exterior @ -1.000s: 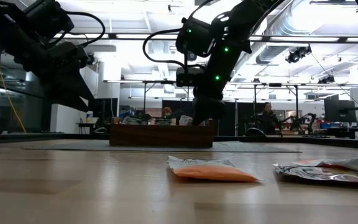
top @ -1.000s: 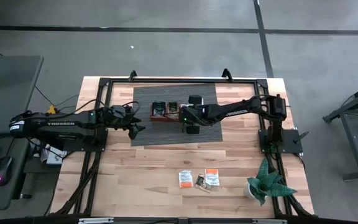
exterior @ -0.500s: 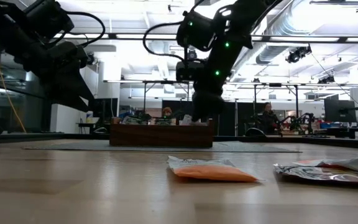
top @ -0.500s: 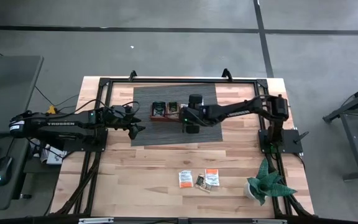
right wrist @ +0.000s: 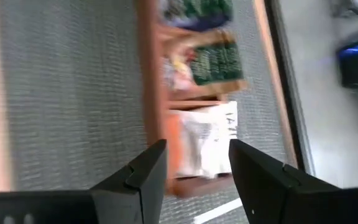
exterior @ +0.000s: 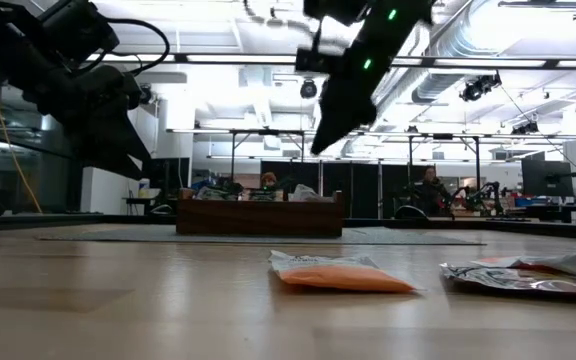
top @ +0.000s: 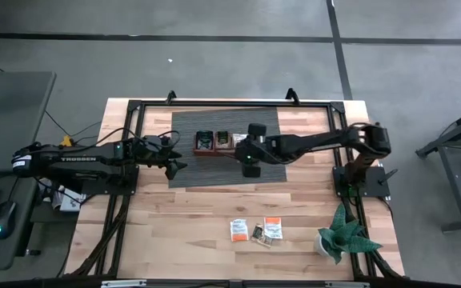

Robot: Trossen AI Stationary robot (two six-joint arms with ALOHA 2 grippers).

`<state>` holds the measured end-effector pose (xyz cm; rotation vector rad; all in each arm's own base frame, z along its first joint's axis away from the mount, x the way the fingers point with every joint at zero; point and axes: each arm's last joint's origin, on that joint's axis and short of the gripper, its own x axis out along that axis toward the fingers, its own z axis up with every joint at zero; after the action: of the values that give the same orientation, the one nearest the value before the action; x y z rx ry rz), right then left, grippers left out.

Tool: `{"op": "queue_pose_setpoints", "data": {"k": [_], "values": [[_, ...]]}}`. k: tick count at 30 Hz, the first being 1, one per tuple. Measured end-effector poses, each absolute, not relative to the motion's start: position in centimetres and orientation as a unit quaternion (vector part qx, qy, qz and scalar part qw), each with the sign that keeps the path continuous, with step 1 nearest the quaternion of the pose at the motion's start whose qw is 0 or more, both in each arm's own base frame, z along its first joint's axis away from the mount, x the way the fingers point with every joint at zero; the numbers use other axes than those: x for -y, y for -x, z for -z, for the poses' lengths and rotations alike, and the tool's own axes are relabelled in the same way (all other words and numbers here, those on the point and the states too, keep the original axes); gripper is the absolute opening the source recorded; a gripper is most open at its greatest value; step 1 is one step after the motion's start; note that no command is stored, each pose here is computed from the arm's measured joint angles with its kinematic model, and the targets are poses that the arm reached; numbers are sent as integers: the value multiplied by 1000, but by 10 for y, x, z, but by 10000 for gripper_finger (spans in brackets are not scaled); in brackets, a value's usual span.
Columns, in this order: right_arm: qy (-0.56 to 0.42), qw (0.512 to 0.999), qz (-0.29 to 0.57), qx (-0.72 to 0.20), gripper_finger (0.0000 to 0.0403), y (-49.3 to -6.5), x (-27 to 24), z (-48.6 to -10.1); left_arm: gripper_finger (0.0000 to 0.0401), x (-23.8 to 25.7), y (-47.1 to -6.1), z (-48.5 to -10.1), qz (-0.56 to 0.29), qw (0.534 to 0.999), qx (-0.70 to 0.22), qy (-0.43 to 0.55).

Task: Pick & Place Tea
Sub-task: Put the orange tea bag into the right section of the wooden organizer

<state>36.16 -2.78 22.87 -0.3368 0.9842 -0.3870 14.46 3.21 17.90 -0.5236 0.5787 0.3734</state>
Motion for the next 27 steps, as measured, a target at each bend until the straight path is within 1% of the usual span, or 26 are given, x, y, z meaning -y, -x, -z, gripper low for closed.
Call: {"op": "queue_pose_setpoints", "data": {"k": [6, 9, 12, 16, 19, 24, 27], "values": [[79, 878, 105, -461, 168, -342, 1, -254, 271, -32, -145, -179, -180, 908, -281, 254], [61, 870, 53, -486, 168, -334, -17, -254, 271, -32, -145, -179, -180, 908, -281, 254], [71, 853, 14, -518, 168, -327, -39, -249, 271, -32, -145, -179, -179, 909, -278, 254], [80, 834, 16, -545, 168, -317, -65, -244, 271, -32, -145, -179, -177, 909, -278, 255], [71, 833, 34, -548, 168, -311, -83, -243, 271, -32, -145, -179, -177, 909, -278, 255], [74, 824, 9, -562, 167, -295, -121, -239, 271, -32, -145, -179, -177, 909, -278, 255], [84, 826, 10, -557, 167, -288, -136, -239, 271, -32, -145, -179, -177, 909, -278, 255]]}}
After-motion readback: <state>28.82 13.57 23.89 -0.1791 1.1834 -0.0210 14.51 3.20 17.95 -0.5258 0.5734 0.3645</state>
